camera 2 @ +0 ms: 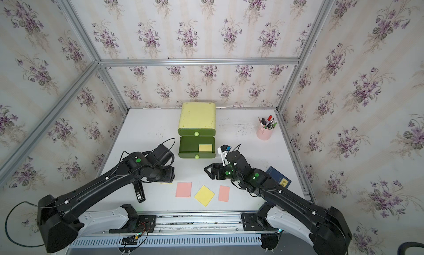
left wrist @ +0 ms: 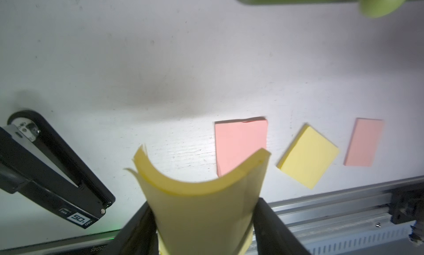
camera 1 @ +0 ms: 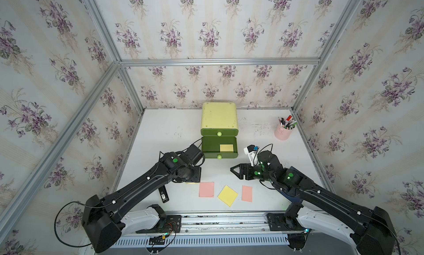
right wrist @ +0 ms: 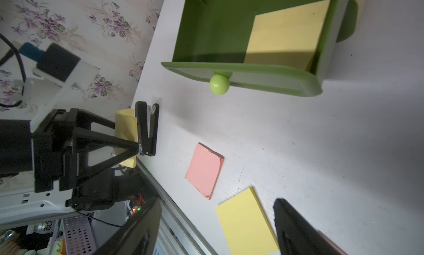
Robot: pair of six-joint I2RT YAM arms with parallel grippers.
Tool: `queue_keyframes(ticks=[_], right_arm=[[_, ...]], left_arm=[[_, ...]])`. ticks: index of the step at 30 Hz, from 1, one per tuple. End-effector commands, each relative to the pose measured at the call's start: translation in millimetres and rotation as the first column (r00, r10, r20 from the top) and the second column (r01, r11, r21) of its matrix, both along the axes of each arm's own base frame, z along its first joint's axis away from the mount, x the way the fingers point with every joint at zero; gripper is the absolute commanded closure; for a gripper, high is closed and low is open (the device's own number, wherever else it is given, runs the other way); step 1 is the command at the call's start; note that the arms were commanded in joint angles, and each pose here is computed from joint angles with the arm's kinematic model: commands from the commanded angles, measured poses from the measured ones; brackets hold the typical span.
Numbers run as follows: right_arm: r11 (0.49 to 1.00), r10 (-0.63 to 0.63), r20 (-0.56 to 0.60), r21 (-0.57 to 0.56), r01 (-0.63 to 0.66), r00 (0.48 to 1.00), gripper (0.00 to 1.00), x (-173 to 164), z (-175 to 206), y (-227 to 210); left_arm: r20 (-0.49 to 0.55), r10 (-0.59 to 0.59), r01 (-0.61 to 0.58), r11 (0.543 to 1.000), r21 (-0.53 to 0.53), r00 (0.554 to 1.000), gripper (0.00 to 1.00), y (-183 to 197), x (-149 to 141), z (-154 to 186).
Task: Please put the sticky notes in the drawer by color
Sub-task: Pick up the sticky notes from the center of the board.
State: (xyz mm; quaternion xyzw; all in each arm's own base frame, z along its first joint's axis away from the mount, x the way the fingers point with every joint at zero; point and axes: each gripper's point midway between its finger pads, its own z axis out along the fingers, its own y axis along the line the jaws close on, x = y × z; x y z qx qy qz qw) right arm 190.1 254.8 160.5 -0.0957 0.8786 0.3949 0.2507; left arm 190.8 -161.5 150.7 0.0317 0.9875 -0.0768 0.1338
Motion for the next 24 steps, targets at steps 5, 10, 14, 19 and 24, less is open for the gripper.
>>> queue_keyframes(ticks=[5, 10, 14, 19, 24], right_arm=[[0.998, -0.054, 0.035, 0.019, 0.053, 0.998, 0.18, 5, 4, -7], [0.997, -0.079, 0.05, 0.02, 0.078, 0.996, 0.17, 3, 9, -15], [0.996, -0.093, 0.053, 0.017, 0.092, 0.994, 0.17, 0, 9, -22], [0.994, -0.105, 0.049, 0.018, 0.105, 0.993, 0.17, -3, 6, -27], [0.994, -0.112, 0.046, 0.018, 0.112, 0.993, 0.17, -7, 4, -32]], left_arm=[[0.061, -0.084, 0.081, 0.995, 0.055, 0.995, 0.34, -17, 33, 41], [0.064, -0.115, 0.11, 0.991, 0.079, 0.991, 0.33, -41, 64, 52], [0.084, -0.125, 0.119, 0.99, 0.071, 0.989, 0.33, -57, 82, 55], [0.114, -0.124, 0.116, 0.99, 0.08, 0.986, 0.33, -67, 101, 50], [0.132, -0.101, 0.086, 0.99, 0.113, 0.986, 0.34, -64, 116, 44]])
